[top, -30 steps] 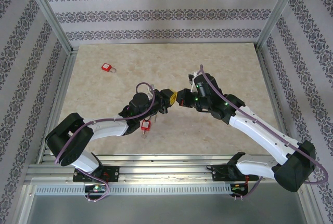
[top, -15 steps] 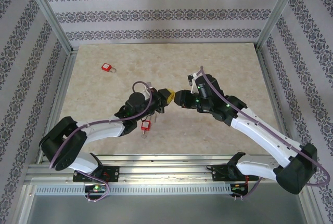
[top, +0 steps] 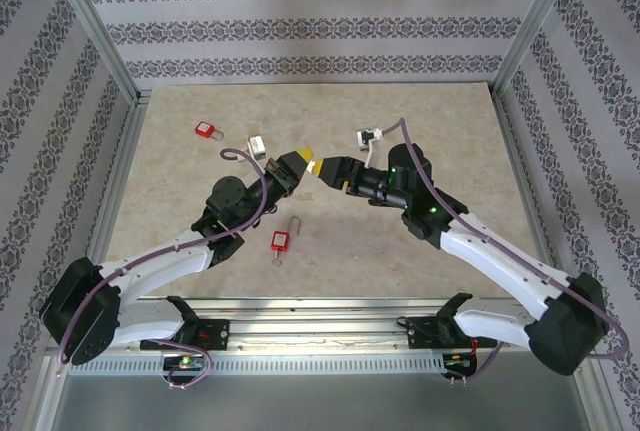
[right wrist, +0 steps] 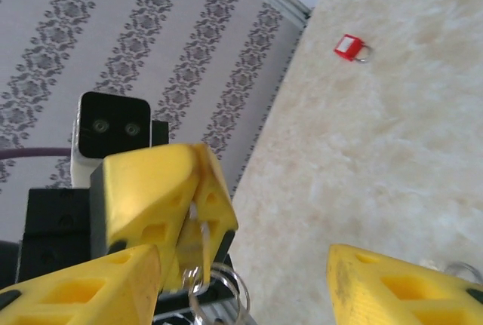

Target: Unlock with the key

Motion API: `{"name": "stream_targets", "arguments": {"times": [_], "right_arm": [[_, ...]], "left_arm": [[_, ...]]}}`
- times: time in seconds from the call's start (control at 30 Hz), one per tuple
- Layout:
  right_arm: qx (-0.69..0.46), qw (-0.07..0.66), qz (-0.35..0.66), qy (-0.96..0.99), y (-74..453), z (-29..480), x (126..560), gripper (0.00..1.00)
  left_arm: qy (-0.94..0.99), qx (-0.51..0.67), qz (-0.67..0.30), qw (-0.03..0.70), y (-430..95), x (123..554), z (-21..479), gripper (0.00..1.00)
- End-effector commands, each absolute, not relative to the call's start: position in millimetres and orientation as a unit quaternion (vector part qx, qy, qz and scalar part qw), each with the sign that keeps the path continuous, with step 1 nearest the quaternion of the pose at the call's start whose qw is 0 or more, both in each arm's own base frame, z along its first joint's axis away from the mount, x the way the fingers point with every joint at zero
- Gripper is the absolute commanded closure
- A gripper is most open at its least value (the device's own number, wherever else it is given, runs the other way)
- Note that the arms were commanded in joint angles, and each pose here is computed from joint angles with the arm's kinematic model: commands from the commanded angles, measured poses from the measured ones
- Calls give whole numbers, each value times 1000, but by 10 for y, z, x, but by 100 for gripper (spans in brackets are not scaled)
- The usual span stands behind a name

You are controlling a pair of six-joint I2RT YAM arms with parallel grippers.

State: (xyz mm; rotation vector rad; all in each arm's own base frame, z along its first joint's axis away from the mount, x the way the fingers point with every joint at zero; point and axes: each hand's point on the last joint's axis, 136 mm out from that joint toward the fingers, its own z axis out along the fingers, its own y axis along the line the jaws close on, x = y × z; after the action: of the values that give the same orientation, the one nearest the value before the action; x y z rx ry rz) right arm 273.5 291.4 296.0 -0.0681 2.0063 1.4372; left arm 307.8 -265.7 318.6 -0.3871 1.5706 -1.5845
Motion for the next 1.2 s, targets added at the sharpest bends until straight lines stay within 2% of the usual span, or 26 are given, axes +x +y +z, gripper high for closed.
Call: {"name": "stream_targets", "arguments": {"times": [0.0, 0.23, 0.5, 0.9, 1.1, 1.13, 1.17], "right_arm": [[-49, 355, 607, 709, 3024, 3351, 2760, 43], [-46, 340, 618, 707, 3102, 3321, 2806, 60], [-31, 326, 637, 698, 3085, 3251, 2741, 71], [-26, 305, 645, 700, 3171, 3152, 2704, 77], [-27, 296, 647, 702, 3210, 3164, 2715, 96], [-30, 296, 642, 706, 3205, 3159, 2717, 100], [-34, 295, 636, 712, 3203, 3155, 2715, 100]], "left_arm": [[615, -127, -624, 465, -2601, 3056, 3393, 100], [611, -138, -624, 467, -2565, 3060, 3351, 100], [608, -147, -619, 475, -2529, 3086, 3338, 100], [607, -150, -618, 476, -2539, 3085, 3313, 100], [610, -151, -618, 473, -2560, 3073, 3257, 100], [612, -154, -617, 471, -2552, 3070, 3238, 97], [616, -157, -615, 467, -2547, 3067, 3207, 89]]}}
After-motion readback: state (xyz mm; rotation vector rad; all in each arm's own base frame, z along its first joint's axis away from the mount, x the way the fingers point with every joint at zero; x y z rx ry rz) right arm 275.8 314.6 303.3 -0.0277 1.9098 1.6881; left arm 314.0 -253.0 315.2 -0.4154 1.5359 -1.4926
